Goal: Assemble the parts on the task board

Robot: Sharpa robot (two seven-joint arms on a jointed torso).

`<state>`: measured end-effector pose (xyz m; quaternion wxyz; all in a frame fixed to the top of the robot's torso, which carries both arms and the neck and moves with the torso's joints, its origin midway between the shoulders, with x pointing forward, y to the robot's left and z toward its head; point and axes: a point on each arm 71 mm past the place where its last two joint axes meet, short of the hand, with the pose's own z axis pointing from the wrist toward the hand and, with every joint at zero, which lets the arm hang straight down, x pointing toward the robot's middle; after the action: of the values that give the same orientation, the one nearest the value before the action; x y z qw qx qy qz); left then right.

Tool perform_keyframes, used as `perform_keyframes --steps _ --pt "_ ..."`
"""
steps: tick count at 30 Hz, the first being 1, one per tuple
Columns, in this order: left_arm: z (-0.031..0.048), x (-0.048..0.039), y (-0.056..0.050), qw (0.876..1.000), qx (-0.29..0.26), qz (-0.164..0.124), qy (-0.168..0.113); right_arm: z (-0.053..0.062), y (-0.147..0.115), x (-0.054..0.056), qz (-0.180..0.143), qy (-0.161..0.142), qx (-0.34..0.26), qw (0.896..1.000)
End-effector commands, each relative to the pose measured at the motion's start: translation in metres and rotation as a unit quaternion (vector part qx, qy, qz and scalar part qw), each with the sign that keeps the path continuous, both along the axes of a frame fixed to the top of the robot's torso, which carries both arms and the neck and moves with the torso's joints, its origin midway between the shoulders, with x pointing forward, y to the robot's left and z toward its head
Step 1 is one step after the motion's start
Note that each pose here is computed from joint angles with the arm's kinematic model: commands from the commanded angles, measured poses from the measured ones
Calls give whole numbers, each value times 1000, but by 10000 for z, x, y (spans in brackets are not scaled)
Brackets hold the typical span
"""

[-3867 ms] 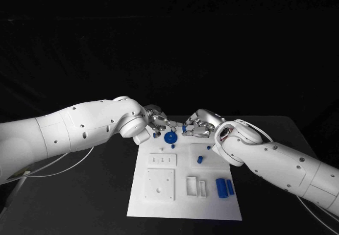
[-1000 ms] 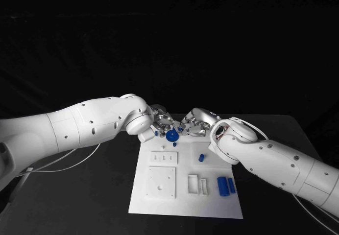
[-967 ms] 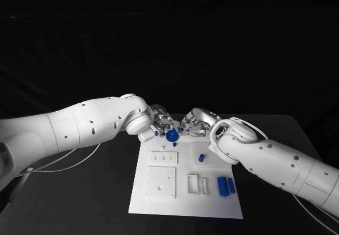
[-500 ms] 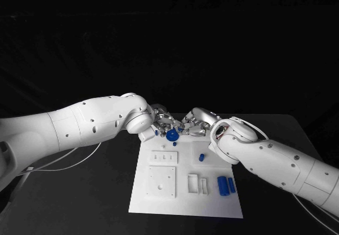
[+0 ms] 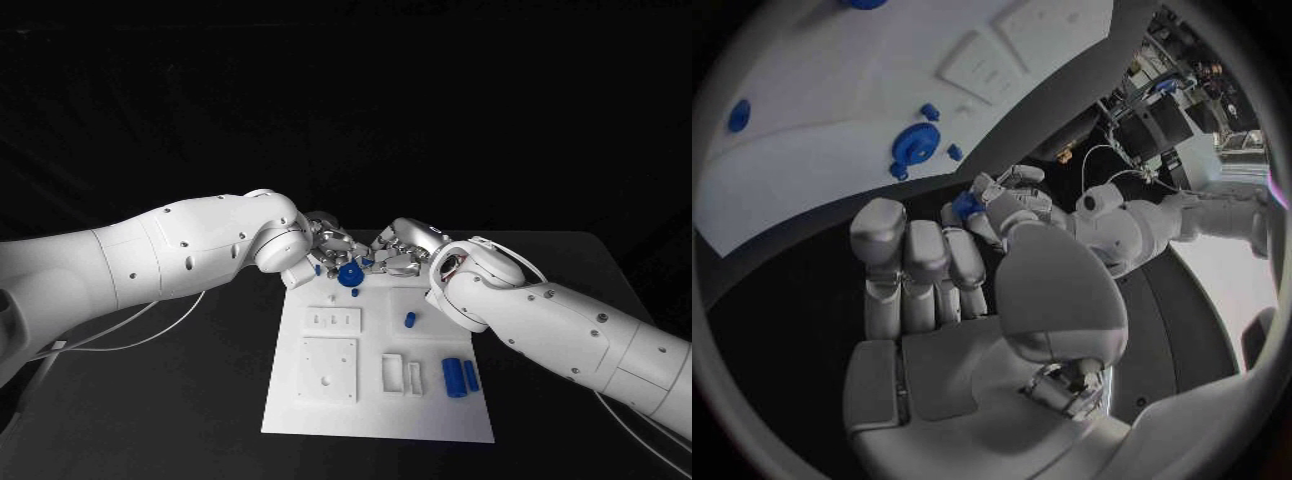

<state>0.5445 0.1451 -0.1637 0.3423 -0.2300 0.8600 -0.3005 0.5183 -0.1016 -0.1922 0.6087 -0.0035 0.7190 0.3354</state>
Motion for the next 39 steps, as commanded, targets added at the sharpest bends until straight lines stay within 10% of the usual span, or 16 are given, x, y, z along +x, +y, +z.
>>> perform_keyframes --steps 1,23,39 --pt "35 -35 -84 999 -33 -9 -5 -6 -70 25 -13 -7 20 1000" --pt "-92 -103 222 998 43 6 -33 -25 -875 -151 -9 -11 100 995" --pt "-300 -283 294 994 94 14 -60 351 -1319 255 -100 -55 217 970"
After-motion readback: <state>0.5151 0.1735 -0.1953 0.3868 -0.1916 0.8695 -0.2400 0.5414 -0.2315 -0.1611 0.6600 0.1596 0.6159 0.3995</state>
